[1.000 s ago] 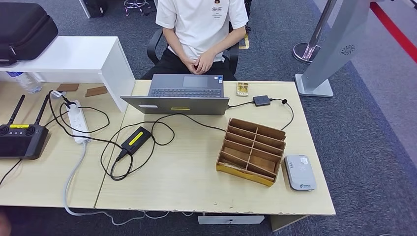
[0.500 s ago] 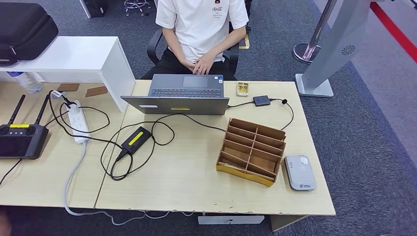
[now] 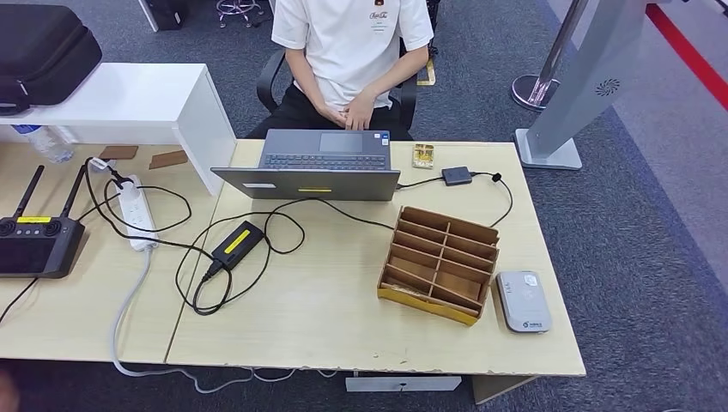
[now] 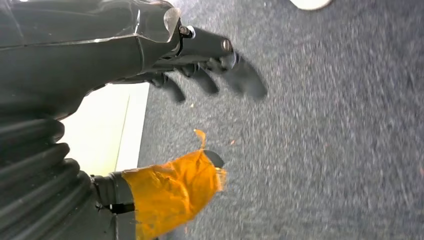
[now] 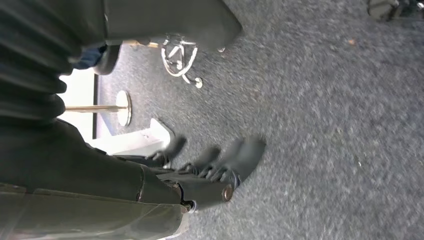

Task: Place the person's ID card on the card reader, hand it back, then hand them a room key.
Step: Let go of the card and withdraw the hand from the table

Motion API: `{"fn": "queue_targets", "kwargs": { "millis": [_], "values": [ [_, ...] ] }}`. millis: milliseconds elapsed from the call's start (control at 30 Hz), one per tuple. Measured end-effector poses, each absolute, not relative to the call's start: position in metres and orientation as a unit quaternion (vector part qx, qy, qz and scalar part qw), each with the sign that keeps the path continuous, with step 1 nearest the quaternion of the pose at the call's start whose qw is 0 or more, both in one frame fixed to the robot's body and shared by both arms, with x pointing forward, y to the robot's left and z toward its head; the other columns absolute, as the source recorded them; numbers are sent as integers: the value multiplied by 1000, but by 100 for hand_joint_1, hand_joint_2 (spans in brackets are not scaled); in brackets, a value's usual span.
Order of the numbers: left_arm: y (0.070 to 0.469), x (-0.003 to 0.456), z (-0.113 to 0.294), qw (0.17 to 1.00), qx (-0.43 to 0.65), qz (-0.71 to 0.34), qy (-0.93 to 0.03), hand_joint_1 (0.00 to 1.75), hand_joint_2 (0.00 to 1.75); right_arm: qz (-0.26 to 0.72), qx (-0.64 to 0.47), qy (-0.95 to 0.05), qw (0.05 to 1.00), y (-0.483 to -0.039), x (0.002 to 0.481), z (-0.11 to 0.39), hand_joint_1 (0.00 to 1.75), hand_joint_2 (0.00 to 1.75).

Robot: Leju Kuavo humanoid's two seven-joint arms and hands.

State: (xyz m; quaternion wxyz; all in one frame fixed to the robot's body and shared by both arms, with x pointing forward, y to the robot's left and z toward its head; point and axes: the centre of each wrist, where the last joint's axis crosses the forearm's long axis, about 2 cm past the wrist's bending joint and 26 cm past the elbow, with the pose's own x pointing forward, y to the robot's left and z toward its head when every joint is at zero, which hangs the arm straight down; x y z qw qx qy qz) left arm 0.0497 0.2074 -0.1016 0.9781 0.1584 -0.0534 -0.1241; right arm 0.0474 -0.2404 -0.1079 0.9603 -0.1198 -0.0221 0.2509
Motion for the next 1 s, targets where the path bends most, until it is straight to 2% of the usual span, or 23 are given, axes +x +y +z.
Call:
{"fn": "queue_targets", "kwargs": {
  "millis": [133,267,400,467,500,533,567,600,633,667,700,1000],
  "values": [
    [206,49,-102,980,150,-121,-47,175,175,253,-118,-22,960,-240,48,-108,175,0],
    [207,49,-102,980,149,-121,-47,175,175,255,-117,-21,960,-240,48,-108,175,0],
    [206,49,-102,981,145,-119,-48,175,175,258,-117,-26,959,-240,48,-108,175,175],
    [206,50,-102,981,143,-118,-51,175,175,259,-117,-28,958,-240,48,-108,175,175],
    [206,50,-102,981,142,-118,-52,140,175,260,-117,-28,958,-240,48,-108,170,175],
    [206,50,-102,981,142,-118,-54,96,175,260,-117,-28,958,-240,48,-108,142,175],
    [206,50,-102,981,142,-117,-54,53,131,261,-118,-28,958,-240,48,-108,99,175],
    [206,50,-102,981,145,-115,-52,9,87,261,-119,-28,958,-240,48,-108,55,131],
    [207,50,-102,981,149,-111,-48,0,44,261,-121,-27,957,-240,48,-108,16,87],
    [207,50,-102,981,155,-106,-43,0,0,260,-126,-25,957,-240,48,-108,0,44],
    [207,50,-102,981,164,-101,-39,0,0,258,-134,-24,957,-240,48,-108,0,0],
    [212,50,-100,961,260,-78,-63,0,0,239,-253,-33,937,-245,51,-106,0,0]
  ]
}}
